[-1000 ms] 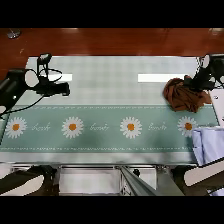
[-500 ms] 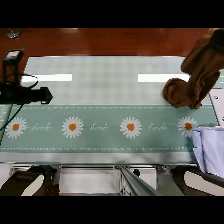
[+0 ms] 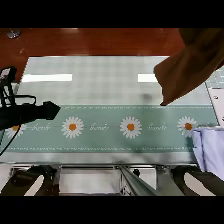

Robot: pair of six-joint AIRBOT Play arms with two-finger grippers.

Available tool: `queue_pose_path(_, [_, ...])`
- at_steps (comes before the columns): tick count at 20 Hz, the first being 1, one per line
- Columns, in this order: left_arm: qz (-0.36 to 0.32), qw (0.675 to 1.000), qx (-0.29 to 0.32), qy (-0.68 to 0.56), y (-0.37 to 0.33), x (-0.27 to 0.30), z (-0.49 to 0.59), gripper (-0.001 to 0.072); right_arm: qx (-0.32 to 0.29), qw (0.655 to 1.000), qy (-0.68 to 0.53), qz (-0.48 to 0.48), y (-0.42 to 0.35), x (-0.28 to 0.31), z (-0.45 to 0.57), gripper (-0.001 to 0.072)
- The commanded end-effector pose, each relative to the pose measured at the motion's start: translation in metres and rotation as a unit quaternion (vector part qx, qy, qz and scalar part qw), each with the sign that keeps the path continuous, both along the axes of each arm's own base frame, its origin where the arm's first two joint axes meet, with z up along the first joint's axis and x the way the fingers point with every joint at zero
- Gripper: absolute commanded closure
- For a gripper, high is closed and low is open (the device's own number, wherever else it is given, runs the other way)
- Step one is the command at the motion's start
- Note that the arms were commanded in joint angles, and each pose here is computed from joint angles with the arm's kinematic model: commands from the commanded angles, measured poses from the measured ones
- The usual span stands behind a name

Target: Fold the shirts.

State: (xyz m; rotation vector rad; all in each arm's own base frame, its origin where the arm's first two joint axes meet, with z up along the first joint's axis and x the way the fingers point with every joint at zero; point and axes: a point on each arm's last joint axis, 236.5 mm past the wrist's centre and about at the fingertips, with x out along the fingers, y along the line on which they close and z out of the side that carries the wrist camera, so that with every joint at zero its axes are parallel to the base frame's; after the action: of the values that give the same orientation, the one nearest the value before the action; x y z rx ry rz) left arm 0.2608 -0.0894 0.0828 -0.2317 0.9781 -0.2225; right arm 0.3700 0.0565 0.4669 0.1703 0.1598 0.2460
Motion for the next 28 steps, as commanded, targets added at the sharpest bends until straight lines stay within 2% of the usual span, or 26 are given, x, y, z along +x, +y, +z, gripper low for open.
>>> queue_pose_path(1, [-0.005,1.0,-0.022,-0.009,-0.01,0.008,-0.004,0.0007,-0.065,0.995,0.026,0.07,0.061,-0.025,-0.015,0.0686])
queue_pose_path(4, [-0.001,1.0,-0.022,-0.01,-0.01,0.015,-0.007,0.0007,-0.089,0.974,0.088,0.189,0.15,-0.045,-0.071,0.0686])
queue_pose_path(7, [-0.001,1.0,-0.02,0.001,-0.011,0.016,-0.013,0.0007,-0.11,0.948,0.205,0.219,0.206,-0.043,-0.178,0.0685])
queue_pose_path(12, [-0.007,1.0,-0.011,0.012,-0.01,0.018,-0.022,0.0007,-0.036,0.886,0.384,0.258,0.31,-0.05,-0.378,0.0684])
queue_pose_path(16, [-0.018,1.0,0.001,0.012,-0.008,0.019,-0.025,0.0006,0.045,0.827,0.465,0.312,0.382,-0.069,-0.444,0.0683])
queue_pose_path(17, [-0.019,1.0,0.002,0.014,-0.009,0.019,-0.027,0.0007,0.06,0.819,0.478,0.311,0.389,-0.068,-0.451,0.0626])
queue_pose_path(18, [-0.018,1.0,0.003,0.018,-0.008,0.02,-0.029,0.0007,0.069,0.816,0.485,0.307,0.39,-0.063,-0.454,0.028])
queue_pose_path(19, [-0.018,1.0,0.003,0.02,-0.008,0.02,-0.03,0.0007,0.071,0.816,0.487,0.303,0.383,-0.055,-0.451,0.0105])
queue_pose_path(22, [-0.02,0.999,0.005,0.03,-0.008,0.018,-0.034,0.0007,0.048,0.823,0.491,0.283,0.31,-0.019,-0.412,0.0101])
queue_pose_path(24, [-0.028,0.998,0.009,0.048,-0.008,0.01,-0.039,0.0007,0.01,0.843,0.49,0.222,0.219,0.003,-0.388,0.0102])
queue_pose_path(26, [-0.037,0.997,0.018,0.062,-0.004,0.005,-0.044,0.0007,-0.057,0.859,0.5,0.095,0.1,0.007,-0.381,0.0102])
queue_pose_path(28, [-0.036,0.993,-0.01,0.116,-0.01,-0.011,-0.06,0.0007,-0.085,0.851,0.518,-0.028,0.001,-0.021,-0.393,0.0102])
